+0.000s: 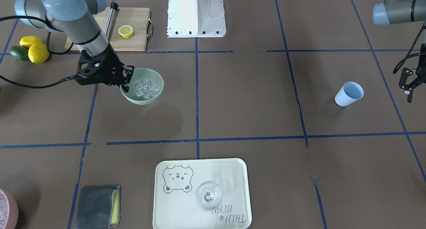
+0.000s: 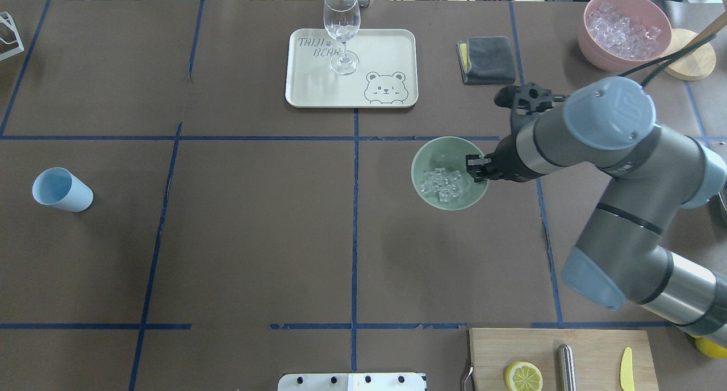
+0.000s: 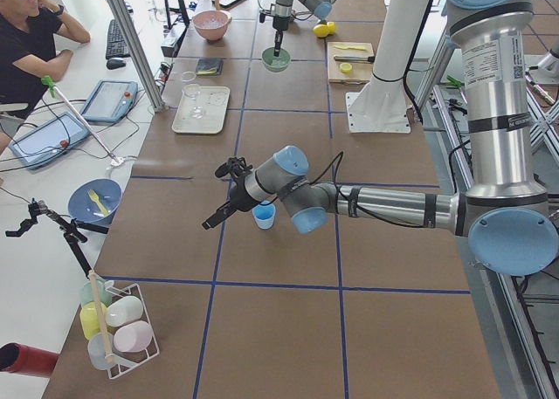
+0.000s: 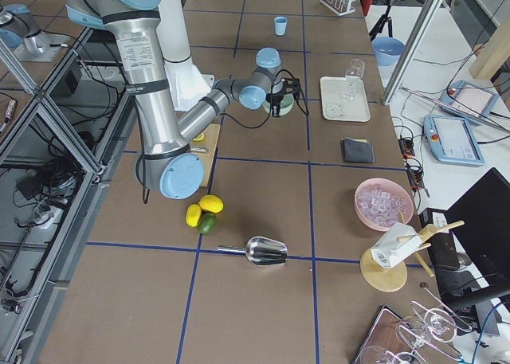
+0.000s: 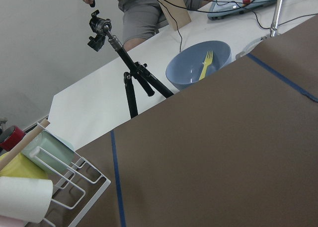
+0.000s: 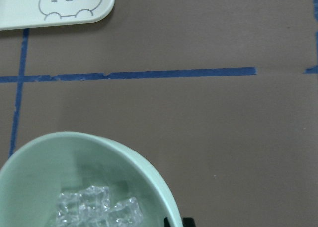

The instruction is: Pour ice into bowl

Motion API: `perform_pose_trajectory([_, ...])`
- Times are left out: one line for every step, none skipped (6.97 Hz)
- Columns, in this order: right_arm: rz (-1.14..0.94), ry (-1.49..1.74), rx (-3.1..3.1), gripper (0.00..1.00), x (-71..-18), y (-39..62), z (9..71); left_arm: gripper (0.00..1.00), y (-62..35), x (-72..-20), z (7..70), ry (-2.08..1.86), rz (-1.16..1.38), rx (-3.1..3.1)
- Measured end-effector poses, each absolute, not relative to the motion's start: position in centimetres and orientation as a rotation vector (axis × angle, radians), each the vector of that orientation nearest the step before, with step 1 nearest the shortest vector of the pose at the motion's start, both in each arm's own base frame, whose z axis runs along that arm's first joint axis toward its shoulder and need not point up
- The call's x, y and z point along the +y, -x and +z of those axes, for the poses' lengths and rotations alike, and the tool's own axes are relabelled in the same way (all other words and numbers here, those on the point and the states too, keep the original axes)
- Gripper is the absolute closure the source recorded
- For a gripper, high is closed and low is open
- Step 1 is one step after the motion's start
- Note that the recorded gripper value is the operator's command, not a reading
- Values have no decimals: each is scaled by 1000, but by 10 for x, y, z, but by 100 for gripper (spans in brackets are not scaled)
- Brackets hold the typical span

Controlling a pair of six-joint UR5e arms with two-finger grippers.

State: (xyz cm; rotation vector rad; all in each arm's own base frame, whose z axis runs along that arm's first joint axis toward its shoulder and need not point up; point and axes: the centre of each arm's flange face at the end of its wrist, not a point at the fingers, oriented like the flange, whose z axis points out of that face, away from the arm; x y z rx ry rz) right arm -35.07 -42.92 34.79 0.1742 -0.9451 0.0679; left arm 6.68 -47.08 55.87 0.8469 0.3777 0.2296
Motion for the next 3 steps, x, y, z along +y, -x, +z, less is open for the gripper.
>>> perform_pose_trajectory([67,-181,-961,100,-424,317,394,0,-56,-472,563,-793,261,402])
perform_pose_trajectory([71,-173,-981,100,-423,289,436,0,-52,-471,566,-763,277,430])
perform_pose_trajectory([62,-172,-991,100,-426,263,483,0,-50,-470,567,-749,283,445])
